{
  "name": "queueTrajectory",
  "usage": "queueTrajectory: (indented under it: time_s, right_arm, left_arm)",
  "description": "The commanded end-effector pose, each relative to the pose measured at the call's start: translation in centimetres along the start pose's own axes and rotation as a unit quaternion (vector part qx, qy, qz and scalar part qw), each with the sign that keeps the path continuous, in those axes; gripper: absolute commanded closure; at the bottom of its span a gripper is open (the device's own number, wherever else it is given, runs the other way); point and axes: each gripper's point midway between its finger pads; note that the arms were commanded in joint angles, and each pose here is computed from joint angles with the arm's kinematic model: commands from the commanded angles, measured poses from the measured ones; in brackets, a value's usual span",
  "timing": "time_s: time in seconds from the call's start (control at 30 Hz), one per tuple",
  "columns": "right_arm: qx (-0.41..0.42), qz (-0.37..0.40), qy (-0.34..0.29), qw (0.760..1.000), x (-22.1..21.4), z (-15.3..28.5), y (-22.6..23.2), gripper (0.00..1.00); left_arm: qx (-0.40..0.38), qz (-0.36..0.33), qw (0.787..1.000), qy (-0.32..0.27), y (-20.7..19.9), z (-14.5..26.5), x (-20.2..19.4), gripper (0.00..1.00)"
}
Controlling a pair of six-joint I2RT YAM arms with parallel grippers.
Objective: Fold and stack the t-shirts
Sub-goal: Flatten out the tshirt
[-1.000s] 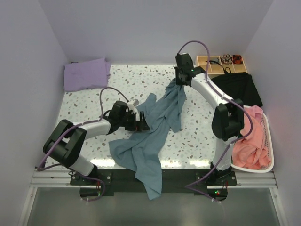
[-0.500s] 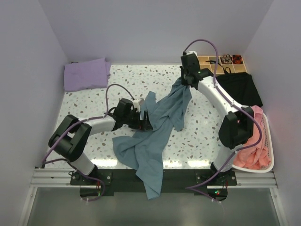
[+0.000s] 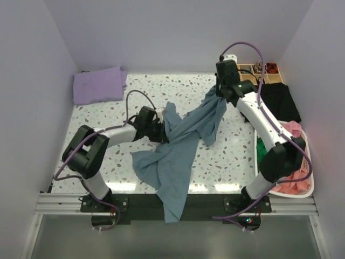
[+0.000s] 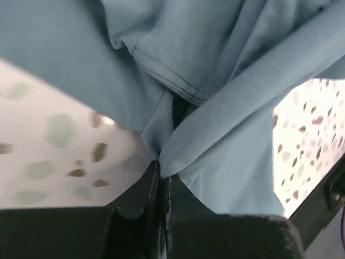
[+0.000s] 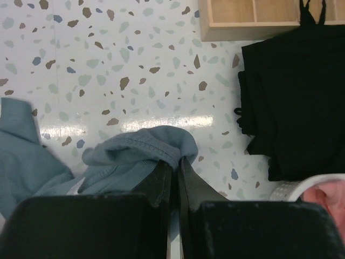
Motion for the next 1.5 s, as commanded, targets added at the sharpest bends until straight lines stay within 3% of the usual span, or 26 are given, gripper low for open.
queueTrajectory:
  time_s: [0.0,0.07,0.2,0.3,0.4,0.47,0.57,0.7,0.73,0.8,0.83,0.87,0.9,1.0,1.03,1.17,1.3,1.47]
  right_arm:
    - [-0.060,-0.010,-0.034,0.998,1.8,4.3,-4.5,1.00]
    - [-0.047,-0.026,-0.032,0.998,1.1,5.6,-4.6,1.00]
    - [0.003,-0.036,0.032,0.999,-5.1,6.1,-3.0,1.00]
    - [0.049,-0.039,0.090,0.994,-11.0,7.0,-1.4,1.00]
    - [0.086,-0.051,0.135,0.986,-15.9,8.2,0.0,1.00]
    - [0.098,-0.056,0.166,0.980,-18.7,8.7,0.5,1.00]
    - [0.115,-0.053,0.211,0.969,-22.0,9.1,1.5,1.00]
    - [0.145,-0.046,0.259,0.954,-25.3,9.8,3.2,1.00]
    - [0.147,-0.047,0.265,0.952,-25.7,10.2,3.5,0.84]
    - [0.145,-0.032,0.266,0.952,-26.2,10.9,3.7,0.68]
    - [0.131,-0.037,0.256,0.957,-25.9,11.0,3.2,0.59]
    - [0.122,-0.038,0.249,0.960,-25.4,11.2,2.8,0.57]
    - [0.115,-0.042,0.240,0.963,-25.0,11.2,2.5,0.56]
    - [0.083,-0.062,0.182,0.978,-22.2,10.9,1.2,0.50]
    - [0.080,-0.063,0.171,0.980,-21.6,10.6,1.3,0.49]
    - [0.064,-0.051,0.133,0.988,-18.4,8.8,1.6,0.48]
    - [0.152,-0.034,0.128,0.980,-17.0,6.7,6.3,0.49]
    - [0.214,-0.021,0.133,0.967,-15.9,4.1,10.8,0.52]
  left_arm:
    - [0.094,-0.014,0.990,-0.106,1.5,7.7,9.3,1.00]
    - [0.131,-0.016,0.980,-0.148,1.8,11.3,12.4,1.00]
    - [0.184,-0.065,0.959,-0.204,0.0,17.2,18.4,1.00]
    - [0.189,-0.081,0.955,-0.212,-0.9,18.5,20.0,1.00]
    - [0.166,-0.083,0.961,-0.205,-1.4,17.9,19.1,1.00]
    - [0.118,-0.089,0.972,-0.183,-2.7,17.3,17.1,1.00]
    - [0.111,-0.076,0.986,-0.102,-1.8,14.0,10.6,1.00]
    - [0.110,-0.025,0.994,0.013,0.5,9.6,-1.2,1.00]
    - [0.100,-0.021,0.994,0.036,0.3,9.0,-3.4,1.00]
    - [0.105,0.016,0.992,0.071,1.5,8.4,-7.6,1.00]
    - [0.102,0.022,0.991,0.081,1.6,8.4,-8.7,0.92]
    - [0.104,0.024,0.991,0.086,1.6,8.3,-9.6,0.83]
    - [0.112,0.028,0.990,0.086,1.3,8.6,-9.5,0.66]
    - [0.123,0.023,0.991,0.043,0.6,9.2,-7.3,0.48]
    - [0.135,0.021,0.990,0.028,0.7,9.4,-6.4,0.00]
    - [0.177,0.002,0.983,-0.045,-0.2,11.0,-0.7,0.00]
    - [0.204,0.004,0.974,-0.098,0.3,11.7,2.8,0.00]
    - [0.239,0.059,0.961,-0.125,5.9,12.6,4.5,0.00]
Point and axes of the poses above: each gripper's point midway between its finger pads, its own z axis back along the fingers, its own y axis along the line the jaws close on, x = y × z, and after that the axes turned 5 degrees about z, right-handed
